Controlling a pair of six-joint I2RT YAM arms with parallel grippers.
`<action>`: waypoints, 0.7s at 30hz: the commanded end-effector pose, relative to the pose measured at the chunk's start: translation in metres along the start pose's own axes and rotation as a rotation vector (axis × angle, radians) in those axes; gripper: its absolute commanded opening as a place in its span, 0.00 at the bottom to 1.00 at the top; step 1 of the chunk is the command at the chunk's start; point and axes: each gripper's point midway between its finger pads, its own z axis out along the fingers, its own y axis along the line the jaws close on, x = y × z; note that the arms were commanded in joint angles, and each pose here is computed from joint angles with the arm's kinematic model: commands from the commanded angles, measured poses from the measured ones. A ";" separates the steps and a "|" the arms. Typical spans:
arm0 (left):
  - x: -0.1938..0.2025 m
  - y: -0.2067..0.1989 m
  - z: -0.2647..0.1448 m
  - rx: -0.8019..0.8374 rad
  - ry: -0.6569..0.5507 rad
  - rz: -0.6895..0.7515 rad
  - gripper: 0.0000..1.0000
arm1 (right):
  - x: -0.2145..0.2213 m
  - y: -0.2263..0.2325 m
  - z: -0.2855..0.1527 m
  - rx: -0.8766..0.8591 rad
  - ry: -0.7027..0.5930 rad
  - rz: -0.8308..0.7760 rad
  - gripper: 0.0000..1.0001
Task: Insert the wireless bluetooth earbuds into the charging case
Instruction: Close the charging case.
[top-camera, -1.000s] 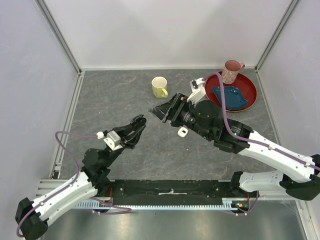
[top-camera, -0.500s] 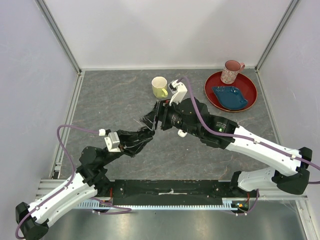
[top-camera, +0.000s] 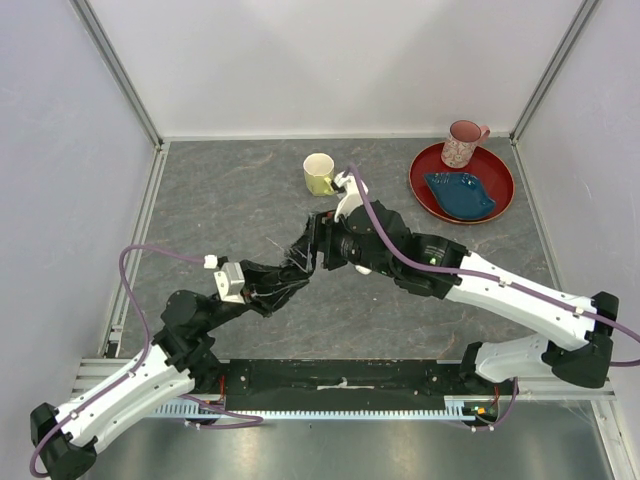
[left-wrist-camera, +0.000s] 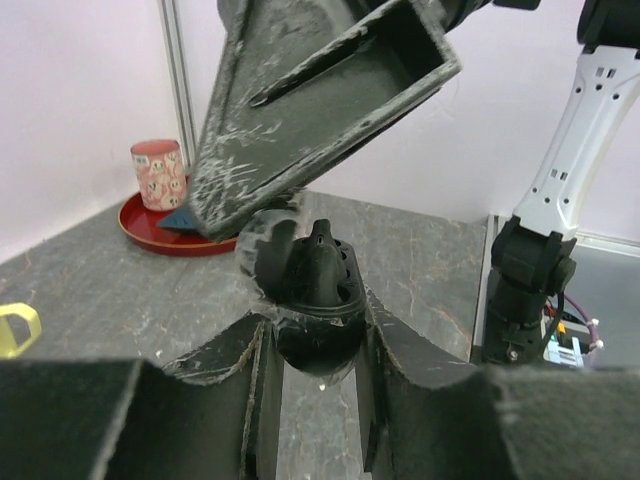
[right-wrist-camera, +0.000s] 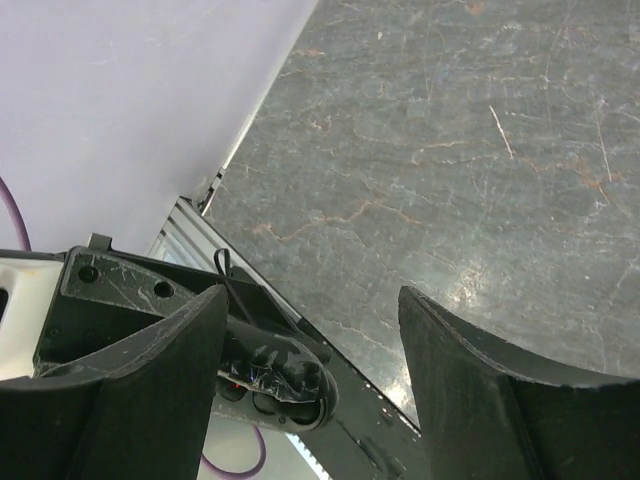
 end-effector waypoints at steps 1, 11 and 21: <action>-0.031 0.005 0.005 -0.039 -0.085 -0.013 0.02 | 0.022 -0.011 -0.014 -0.001 0.052 -0.010 0.75; -0.026 0.018 0.009 -0.111 -0.081 -0.058 0.02 | 0.051 -0.024 -0.015 0.003 0.093 0.012 0.75; 0.042 0.051 0.003 -0.349 0.225 -0.250 0.02 | -0.005 -0.088 -0.050 0.281 -0.201 0.083 0.95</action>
